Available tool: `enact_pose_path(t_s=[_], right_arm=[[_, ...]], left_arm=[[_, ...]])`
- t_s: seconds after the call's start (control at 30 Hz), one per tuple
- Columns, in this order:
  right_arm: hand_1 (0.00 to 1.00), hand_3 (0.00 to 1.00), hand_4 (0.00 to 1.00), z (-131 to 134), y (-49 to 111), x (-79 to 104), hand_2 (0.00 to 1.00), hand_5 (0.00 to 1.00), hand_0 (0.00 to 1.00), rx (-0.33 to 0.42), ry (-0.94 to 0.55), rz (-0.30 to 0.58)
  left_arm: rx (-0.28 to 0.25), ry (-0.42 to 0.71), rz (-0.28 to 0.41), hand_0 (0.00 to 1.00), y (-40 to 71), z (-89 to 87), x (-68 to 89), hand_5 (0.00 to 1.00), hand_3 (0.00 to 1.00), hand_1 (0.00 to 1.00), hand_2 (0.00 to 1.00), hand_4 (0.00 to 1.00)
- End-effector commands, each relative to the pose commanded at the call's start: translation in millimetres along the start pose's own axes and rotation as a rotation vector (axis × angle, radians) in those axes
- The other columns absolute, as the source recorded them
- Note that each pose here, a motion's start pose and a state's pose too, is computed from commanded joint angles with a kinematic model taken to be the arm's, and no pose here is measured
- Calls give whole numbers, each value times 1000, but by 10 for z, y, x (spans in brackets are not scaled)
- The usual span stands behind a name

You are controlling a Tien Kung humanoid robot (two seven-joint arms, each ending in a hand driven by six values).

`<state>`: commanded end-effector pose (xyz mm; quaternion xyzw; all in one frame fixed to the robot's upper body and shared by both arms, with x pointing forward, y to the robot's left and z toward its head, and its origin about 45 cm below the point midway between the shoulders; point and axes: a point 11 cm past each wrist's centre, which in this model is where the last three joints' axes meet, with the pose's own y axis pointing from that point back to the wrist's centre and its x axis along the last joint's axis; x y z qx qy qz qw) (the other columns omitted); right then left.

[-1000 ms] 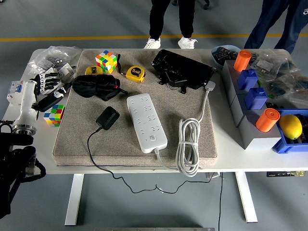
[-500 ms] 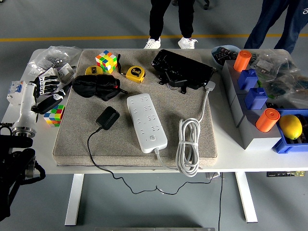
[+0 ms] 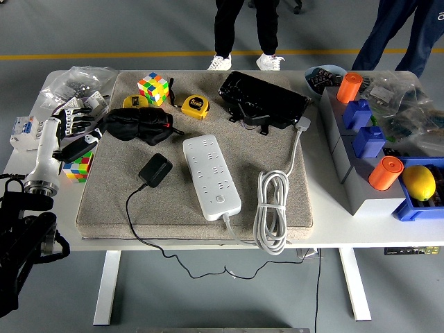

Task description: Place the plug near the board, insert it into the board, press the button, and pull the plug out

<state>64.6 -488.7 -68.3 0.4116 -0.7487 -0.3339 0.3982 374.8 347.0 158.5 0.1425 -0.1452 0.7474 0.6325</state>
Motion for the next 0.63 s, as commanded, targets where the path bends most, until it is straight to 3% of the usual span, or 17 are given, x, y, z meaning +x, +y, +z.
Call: enact_pose_path(t_s=[0.63], right_arm=[[627,541,685,10,-5,-22,585,220,619,-7,-27,-1]], left_arm=[[5,6,-14,605,-18,9,-77,333,636,612,602,849]])
